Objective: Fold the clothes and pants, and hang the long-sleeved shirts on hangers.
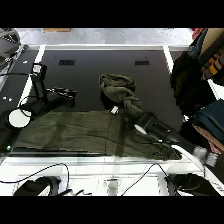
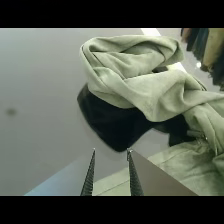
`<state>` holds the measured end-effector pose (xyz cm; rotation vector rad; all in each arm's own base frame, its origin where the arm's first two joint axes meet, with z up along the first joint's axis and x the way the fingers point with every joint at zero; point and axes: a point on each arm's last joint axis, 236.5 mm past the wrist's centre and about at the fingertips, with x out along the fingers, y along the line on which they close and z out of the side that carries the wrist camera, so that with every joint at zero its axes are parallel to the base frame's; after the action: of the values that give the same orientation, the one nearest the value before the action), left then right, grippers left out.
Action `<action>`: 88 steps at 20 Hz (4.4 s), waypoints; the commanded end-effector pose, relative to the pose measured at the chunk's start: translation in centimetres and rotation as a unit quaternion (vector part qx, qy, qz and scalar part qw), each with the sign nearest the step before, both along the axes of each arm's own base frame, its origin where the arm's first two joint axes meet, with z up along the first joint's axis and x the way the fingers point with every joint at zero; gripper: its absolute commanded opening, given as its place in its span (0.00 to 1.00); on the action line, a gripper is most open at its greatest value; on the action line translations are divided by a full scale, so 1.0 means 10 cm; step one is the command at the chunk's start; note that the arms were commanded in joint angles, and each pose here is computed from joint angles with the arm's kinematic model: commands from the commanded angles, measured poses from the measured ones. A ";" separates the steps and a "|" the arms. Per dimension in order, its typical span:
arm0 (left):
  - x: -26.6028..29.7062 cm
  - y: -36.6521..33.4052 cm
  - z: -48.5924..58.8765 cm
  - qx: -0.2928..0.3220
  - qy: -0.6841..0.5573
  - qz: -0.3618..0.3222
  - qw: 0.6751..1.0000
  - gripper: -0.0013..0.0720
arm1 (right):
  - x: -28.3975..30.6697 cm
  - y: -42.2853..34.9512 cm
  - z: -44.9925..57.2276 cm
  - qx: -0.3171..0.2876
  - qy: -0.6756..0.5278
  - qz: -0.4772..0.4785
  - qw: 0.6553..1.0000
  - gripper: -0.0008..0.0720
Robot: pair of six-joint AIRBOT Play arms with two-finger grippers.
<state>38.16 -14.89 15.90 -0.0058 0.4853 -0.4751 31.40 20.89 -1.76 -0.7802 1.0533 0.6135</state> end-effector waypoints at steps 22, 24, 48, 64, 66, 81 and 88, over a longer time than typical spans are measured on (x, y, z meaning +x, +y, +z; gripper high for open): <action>0.96 -0.89 -1.18 -0.214 0.211 0.089 0.950 0.90 | 0.32 -3.56 -0.11 0.124 -0.021 -0.550 0.826 0.05; 1.22 -1.18 -1.30 -0.211 0.214 0.074 0.951 0.90 | 0.36 -3.57 -0.08 0.129 -0.031 -0.549 0.825 0.05; 1.50 -0.31 0.66 0.161 -0.076 0.018 0.984 0.04 | 0.43 -3.60 -0.03 0.132 -0.051 -0.547 0.825 0.05; 1.69 -0.80 -0.23 0.069 0.005 -0.007 0.998 0.05 | 0.45 -3.61 -0.02 0.132 -0.054 -0.546 0.825 0.05; 1.90 -1.15 -0.31 -0.006 -0.023 0.000 1.000 0.05 | 0.48 -3.62 0.00 0.134 -0.062 -0.545 0.825 0.05; 1.23 -0.42 -1.44 0.049 0.273 -0.005 0.961 0.40 | 0.53 -3.65 0.02 0.136 -0.076 -0.543 0.825 0.05; 0.97 -0.41 -2.06 -0.098 0.401 0.078 0.907 0.69 | 0.53 -3.65 0.03 0.136 -0.076 -0.543 0.825 0.05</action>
<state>48.97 -18.58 -2.61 -0.2645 1.1583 -0.4015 36.73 -15.61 -1.48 0.0996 1.0430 -0.2888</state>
